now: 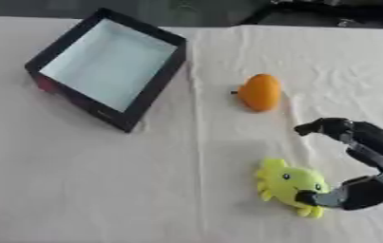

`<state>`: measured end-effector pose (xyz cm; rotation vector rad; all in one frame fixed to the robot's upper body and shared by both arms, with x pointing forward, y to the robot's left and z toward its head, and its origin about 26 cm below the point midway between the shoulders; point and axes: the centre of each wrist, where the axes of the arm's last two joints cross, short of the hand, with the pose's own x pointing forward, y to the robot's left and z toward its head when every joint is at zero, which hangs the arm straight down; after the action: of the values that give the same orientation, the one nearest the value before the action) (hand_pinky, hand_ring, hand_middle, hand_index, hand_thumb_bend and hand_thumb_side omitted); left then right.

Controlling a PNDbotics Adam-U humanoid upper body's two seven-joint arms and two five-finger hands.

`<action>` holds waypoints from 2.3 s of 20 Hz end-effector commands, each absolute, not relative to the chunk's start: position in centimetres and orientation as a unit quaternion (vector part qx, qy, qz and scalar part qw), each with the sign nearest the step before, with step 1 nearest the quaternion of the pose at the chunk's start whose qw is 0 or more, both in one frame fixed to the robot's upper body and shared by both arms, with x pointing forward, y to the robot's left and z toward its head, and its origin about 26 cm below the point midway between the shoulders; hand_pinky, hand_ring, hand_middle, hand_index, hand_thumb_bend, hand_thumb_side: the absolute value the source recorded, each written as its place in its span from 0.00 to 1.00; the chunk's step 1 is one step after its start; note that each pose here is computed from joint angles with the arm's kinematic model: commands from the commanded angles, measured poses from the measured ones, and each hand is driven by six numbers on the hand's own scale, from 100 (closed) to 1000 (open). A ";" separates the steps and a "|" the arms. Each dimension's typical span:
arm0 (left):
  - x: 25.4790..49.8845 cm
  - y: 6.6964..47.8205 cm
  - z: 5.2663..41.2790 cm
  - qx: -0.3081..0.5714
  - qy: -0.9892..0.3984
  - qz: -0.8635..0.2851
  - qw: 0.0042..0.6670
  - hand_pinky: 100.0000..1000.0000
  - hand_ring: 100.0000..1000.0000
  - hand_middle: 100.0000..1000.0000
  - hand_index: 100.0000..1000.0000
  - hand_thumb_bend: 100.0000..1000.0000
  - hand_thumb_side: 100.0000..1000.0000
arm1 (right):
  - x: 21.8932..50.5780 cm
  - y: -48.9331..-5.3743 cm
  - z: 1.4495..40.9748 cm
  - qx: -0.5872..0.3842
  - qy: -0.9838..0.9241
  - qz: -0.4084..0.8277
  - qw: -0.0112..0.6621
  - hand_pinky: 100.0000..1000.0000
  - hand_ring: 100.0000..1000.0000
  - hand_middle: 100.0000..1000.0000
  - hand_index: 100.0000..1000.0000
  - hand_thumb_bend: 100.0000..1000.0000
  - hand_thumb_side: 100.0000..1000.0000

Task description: Pick up objects on the table and place them in the box.

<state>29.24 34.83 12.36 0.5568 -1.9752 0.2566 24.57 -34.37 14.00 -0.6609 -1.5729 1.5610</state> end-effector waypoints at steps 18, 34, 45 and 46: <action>29.2 35.0 13.3 0.235 -0.828 0.098 0.500 0.78 0.57 0.76 0.77 0.36 0.63 | 24.5 -33.7 14.3 -0.328 -0.529 0.702 0.346 0.84 0.77 0.68 0.84 0.58 0.62; 29.3 34.9 13.4 0.232 -0.830 0.102 0.497 0.78 0.57 0.76 0.77 0.36 0.63 | 25.0 -32.8 14.5 -0.352 -0.486 0.734 0.319 0.78 0.67 0.56 0.81 0.54 0.61; 29.3 34.8 13.5 0.231 -0.832 0.105 0.493 0.78 0.56 0.76 0.77 0.36 0.63 | 25.5 -31.4 14.5 -0.390 -0.448 0.757 0.271 0.76 0.62 0.51 0.79 0.50 0.62; 29.3 34.9 13.5 0.231 -0.832 0.106 0.493 0.78 0.56 0.76 0.77 0.36 0.63 | 25.5 -31.4 14.5 -0.390 -0.446 0.760 0.267 0.76 0.62 0.51 0.79 0.50 0.62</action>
<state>29.31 34.71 12.40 0.5501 -1.9796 0.2579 25.54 -31.51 13.73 -1.0173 -1.2043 2.0230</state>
